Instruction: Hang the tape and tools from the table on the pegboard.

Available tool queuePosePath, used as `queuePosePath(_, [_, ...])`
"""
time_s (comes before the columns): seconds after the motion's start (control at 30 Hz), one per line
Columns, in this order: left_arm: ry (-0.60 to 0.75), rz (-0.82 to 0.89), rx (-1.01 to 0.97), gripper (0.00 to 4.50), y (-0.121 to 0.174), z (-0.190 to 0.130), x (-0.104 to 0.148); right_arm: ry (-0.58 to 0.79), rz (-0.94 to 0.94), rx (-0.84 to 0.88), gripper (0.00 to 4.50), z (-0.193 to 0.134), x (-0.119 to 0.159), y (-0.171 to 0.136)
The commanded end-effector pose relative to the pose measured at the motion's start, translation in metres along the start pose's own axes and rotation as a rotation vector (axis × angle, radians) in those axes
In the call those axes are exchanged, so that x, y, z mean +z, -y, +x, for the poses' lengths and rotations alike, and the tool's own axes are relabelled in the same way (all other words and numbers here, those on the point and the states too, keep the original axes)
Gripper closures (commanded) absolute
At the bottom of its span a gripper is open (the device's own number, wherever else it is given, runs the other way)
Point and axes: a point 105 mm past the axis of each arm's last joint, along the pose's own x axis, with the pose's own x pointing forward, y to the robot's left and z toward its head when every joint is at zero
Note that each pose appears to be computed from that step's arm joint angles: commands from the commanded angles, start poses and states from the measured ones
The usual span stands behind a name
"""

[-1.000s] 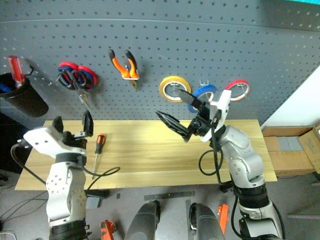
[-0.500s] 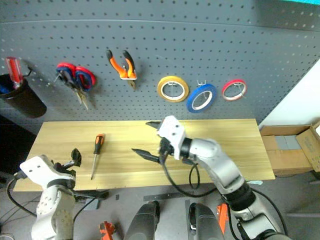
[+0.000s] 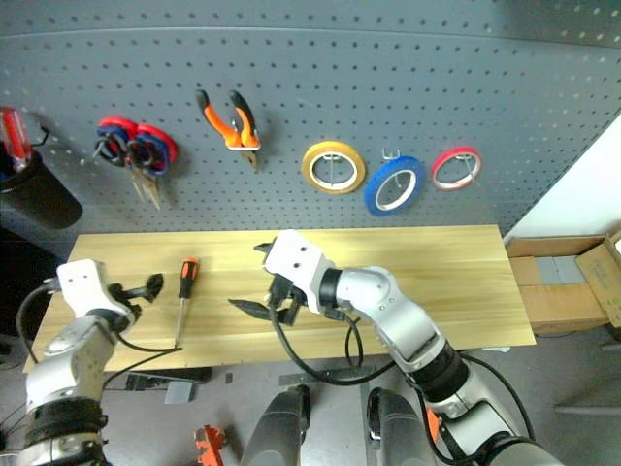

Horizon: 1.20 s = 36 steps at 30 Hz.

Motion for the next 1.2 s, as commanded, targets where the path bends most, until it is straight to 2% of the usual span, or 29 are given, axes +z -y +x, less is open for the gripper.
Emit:
queuePosePath(0.03, [-0.012, 0.044, -0.048, 0.02, 0.005, 0.007, 0.006, 0.022, -0.028, 0.009, 0.00, 0.003, 0.012, -0.002])
queuePosePath(0.2, [-0.023, 0.072, -0.057, 0.02, 0.010, 0.018, 0.006, 0.020, -0.024, 0.003, 0.00, 0.003, 0.015, -0.002])
queuePosePath(0.43, [-0.059, 0.147, -0.005, 0.02, 0.004, 0.026, 0.007, 0.014, -0.011, -0.007, 0.00, 0.003, 0.014, -0.001])
queuePosePath(0.53, [-0.061, 0.143, 0.003, 0.60, 0.002, 0.027, 0.009, 0.015, -0.010, -0.010, 0.00, 0.004, 0.015, 0.000])
queuePosePath(0.8, [-0.070, 0.146, 0.010, 3.42, -0.003, 0.026, 0.006, 0.018, -0.015, -0.017, 0.00, 0.005, 0.016, 0.003])
queuePosePath(0.83, [-0.071, 0.146, 0.010, 3.59, -0.004, 0.026, 0.006, 0.018, -0.015, -0.017, 0.00, 0.006, 0.016, 0.003])
queuePosePath(1.07, [-0.055, 0.151, 0.024, 3.58, -0.002, 0.023, 0.006, 0.038, -0.024, -0.022, 0.00, 0.005, 0.019, 0.005])
queuePosePath(1.2, [-0.003, 0.171, 0.000, 3.58, 0.005, 0.011, 0.014, 0.124, 0.054, -0.040, 0.00, -0.001, 0.040, 0.012])
